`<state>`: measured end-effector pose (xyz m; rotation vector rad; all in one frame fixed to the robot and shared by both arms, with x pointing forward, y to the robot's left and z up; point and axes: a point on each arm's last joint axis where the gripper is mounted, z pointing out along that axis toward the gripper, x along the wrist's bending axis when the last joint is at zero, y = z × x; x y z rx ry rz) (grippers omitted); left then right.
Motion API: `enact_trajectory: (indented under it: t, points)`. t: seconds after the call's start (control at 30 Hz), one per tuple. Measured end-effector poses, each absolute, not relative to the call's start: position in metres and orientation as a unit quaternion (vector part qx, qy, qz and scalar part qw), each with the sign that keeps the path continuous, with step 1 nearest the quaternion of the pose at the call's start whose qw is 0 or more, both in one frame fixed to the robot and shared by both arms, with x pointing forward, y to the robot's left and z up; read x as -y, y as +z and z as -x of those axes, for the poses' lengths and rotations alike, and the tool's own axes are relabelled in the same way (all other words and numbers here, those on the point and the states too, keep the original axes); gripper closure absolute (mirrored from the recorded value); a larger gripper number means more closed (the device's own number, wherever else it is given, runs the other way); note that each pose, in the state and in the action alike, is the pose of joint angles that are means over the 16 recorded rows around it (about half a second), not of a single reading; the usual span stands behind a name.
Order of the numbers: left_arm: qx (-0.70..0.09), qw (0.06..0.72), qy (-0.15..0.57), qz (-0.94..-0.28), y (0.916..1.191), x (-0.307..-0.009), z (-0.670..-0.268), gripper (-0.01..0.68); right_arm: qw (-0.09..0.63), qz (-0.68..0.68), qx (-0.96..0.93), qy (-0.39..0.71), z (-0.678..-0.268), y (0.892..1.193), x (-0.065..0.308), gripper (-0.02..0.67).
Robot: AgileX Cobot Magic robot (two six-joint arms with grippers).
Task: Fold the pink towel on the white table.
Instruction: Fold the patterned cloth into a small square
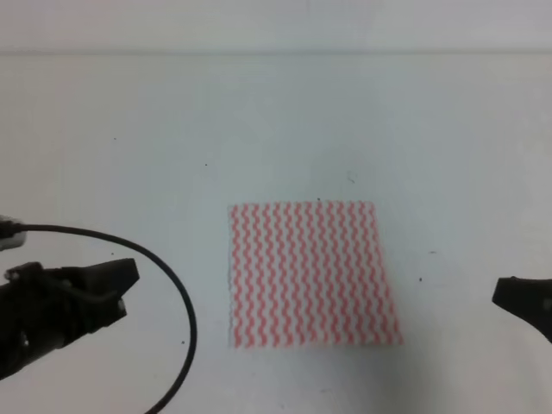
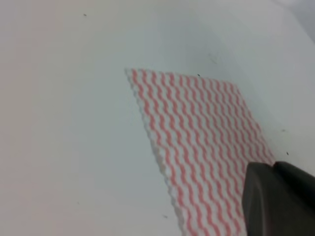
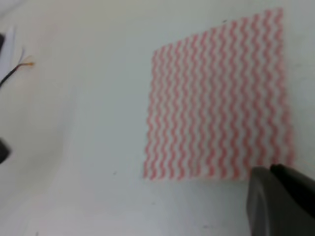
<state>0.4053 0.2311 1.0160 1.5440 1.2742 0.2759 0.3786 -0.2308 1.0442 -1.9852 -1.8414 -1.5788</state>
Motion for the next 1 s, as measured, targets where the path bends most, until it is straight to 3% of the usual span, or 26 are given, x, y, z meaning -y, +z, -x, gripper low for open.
enact_trajectory:
  t: [0.27,0.53,1.0]
  points:
    - [-0.506,0.519,0.086,-0.683,1.009,-0.207,-0.42,0.677,0.035,0.61,0.623,-0.488,-0.397,1.043,0.199,0.666]
    - [-0.486,0.514,0.074,-0.703,1.008,-0.194,-0.422,0.677,0.05,0.61,0.657,-0.44,-0.417,1.022,0.17,0.641]
    - [-0.469,0.517,0.066,-0.713,1.008,-0.191,-0.42,0.677,0.059,0.678,0.645,-0.348,-0.448,0.969,0.158,0.389]
